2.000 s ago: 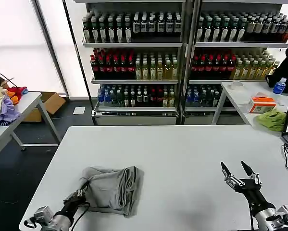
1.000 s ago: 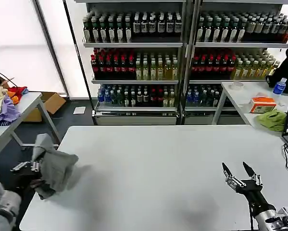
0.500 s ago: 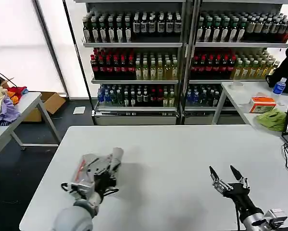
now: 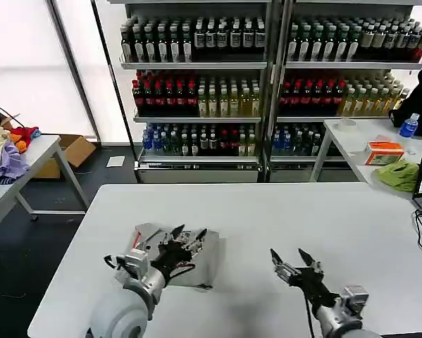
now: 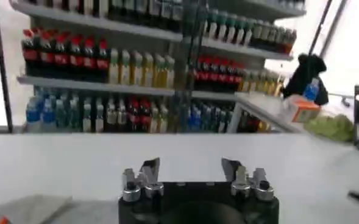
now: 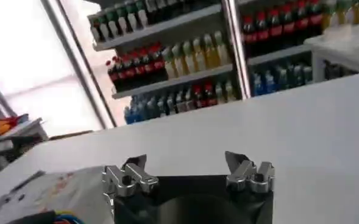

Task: Fold and organize the clothes.

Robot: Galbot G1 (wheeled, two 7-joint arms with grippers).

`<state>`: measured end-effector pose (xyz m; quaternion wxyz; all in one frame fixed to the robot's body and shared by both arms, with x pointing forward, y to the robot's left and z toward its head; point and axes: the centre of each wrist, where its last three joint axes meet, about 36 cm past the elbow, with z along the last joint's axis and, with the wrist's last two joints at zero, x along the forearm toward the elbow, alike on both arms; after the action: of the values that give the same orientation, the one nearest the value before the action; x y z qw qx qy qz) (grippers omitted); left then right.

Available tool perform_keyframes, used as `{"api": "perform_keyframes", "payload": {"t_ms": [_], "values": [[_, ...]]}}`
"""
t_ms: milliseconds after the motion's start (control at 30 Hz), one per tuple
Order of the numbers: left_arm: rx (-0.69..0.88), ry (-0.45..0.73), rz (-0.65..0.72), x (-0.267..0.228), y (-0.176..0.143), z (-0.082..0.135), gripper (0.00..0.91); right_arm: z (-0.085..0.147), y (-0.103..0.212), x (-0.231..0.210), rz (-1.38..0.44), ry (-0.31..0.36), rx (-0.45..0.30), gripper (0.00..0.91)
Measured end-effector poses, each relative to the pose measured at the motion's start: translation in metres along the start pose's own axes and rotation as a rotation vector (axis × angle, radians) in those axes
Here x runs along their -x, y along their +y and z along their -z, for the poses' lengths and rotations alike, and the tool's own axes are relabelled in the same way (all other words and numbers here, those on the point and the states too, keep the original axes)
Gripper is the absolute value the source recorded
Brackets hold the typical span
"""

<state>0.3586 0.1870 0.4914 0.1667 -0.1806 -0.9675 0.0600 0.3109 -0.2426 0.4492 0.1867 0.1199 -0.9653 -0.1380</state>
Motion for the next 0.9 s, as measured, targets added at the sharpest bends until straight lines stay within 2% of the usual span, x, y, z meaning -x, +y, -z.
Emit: {"api": "perform_keyframes", "payload": {"t_ms": [300, 333, 367, 400, 433, 667, 900], "values": [[-0.013, -0.106, 0.139, -0.034, 0.051, 0.028, 0.907, -0.034, 0.052, 0.082, 0.123, 0.124, 0.101, 0.907], [-0.014, -0.117, 0.156, -0.039, 0.055, 0.03, 0.907, -0.037, 0.058, 0.09, 0.137, 0.136, 0.109, 0.867], [-0.014, -0.125, 0.171, -0.043, 0.059, 0.032, 0.907, -0.041, 0.063, 0.096, 0.149, 0.149, 0.115, 0.675], [-0.015, -0.132, 0.185, -0.046, 0.062, 0.033, 0.907, -0.044, 0.068, 0.102, 0.16, 0.162, 0.122, 0.252], [-0.016, -0.139, 0.199, -0.05, 0.066, 0.035, 0.907, -0.047, 0.072, 0.109, 0.17, 0.174, 0.129, 0.0], [-0.027, -0.163, 0.255, -0.064, 0.079, 0.034, 0.907, -0.062, 0.094, 0.134, 0.23, 0.22, 0.185, 0.0], [-0.039, -0.169, 0.289, -0.07, 0.088, 0.032, 0.907, -0.066, 0.096, 0.139, 0.255, 0.236, 0.206, 0.0]]}}
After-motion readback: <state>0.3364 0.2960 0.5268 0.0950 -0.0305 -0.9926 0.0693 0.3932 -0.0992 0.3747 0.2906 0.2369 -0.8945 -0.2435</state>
